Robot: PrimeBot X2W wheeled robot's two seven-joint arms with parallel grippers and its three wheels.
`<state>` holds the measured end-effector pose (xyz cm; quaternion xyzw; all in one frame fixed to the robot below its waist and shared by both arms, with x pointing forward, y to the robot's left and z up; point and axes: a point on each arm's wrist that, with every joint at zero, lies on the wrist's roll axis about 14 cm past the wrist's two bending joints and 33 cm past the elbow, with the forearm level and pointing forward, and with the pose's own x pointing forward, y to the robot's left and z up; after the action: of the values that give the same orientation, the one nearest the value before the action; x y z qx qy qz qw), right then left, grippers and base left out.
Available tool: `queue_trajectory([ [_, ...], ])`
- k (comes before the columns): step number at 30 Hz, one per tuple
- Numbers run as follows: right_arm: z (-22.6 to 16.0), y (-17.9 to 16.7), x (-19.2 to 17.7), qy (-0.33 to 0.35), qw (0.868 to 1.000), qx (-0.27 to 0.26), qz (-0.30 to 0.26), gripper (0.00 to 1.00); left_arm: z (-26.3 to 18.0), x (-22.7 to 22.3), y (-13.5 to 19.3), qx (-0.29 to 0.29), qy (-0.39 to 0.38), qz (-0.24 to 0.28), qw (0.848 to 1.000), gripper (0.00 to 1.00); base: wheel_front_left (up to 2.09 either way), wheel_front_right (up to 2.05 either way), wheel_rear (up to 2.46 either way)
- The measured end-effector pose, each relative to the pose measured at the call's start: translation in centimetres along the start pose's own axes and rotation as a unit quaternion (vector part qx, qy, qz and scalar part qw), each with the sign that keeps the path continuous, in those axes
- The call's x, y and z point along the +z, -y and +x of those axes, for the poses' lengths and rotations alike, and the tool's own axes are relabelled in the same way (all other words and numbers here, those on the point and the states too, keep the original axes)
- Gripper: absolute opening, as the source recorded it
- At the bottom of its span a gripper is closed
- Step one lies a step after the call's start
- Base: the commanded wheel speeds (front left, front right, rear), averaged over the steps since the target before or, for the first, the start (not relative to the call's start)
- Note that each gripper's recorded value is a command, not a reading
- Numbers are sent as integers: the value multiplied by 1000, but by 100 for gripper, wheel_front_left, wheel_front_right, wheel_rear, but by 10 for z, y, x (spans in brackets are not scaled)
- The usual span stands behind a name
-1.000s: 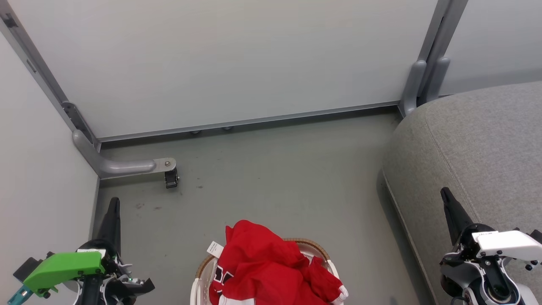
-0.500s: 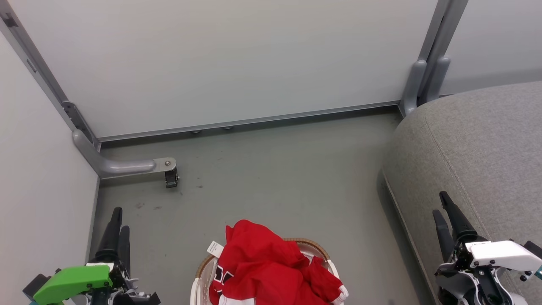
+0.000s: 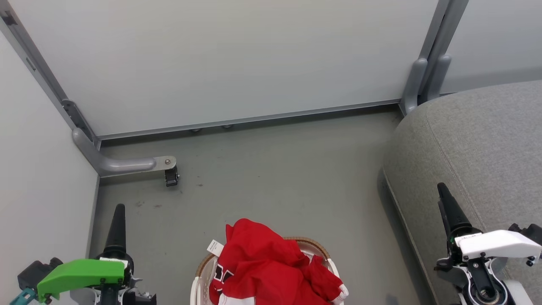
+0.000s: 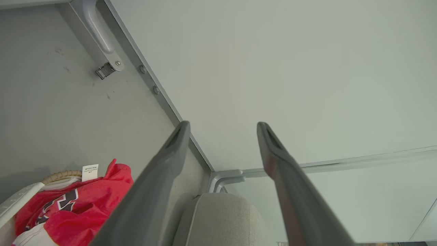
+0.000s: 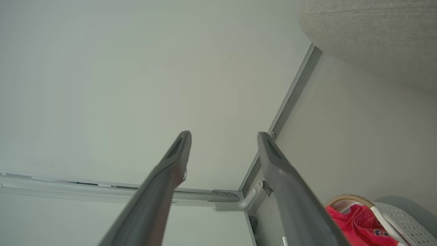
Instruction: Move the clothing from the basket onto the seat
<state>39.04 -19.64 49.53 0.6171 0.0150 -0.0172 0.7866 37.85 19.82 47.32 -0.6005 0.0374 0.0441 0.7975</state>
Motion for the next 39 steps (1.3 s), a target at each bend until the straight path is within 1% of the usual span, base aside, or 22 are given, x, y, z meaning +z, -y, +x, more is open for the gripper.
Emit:
queue_trajectory([
  [4,2,-2,-2,-5,999,3,-49,100,2,-3,3,-4,-4,50,999,100,0,0,0],
  [9,4,-6,-5,-9,995,9,-102,100,3,-5,6,-9,-7,99,995,100,0,0,0],
  [17,6,-10,-9,-15,983,19,-182,100,7,-4,13,-22,-1,179,984,100,0,0,0],
  [20,7,-11,-9,-14,979,23,-204,100,8,-6,15,-26,-2,204,979,100,0,0,0],
  [26,7,-13,-10,-15,967,31,-254,100,8,-8,15,-29,-2,247,969,100,0,0,0],
  [31,8,-14,-12,-18,953,37,-301,100,8,-10,13,-29,-4,284,958,100,0,0,0],
  [39,10,-18,-12,-17,930,49,-363,100,9,-14,14,-37,-7,349,936,100,0,0,0],
])
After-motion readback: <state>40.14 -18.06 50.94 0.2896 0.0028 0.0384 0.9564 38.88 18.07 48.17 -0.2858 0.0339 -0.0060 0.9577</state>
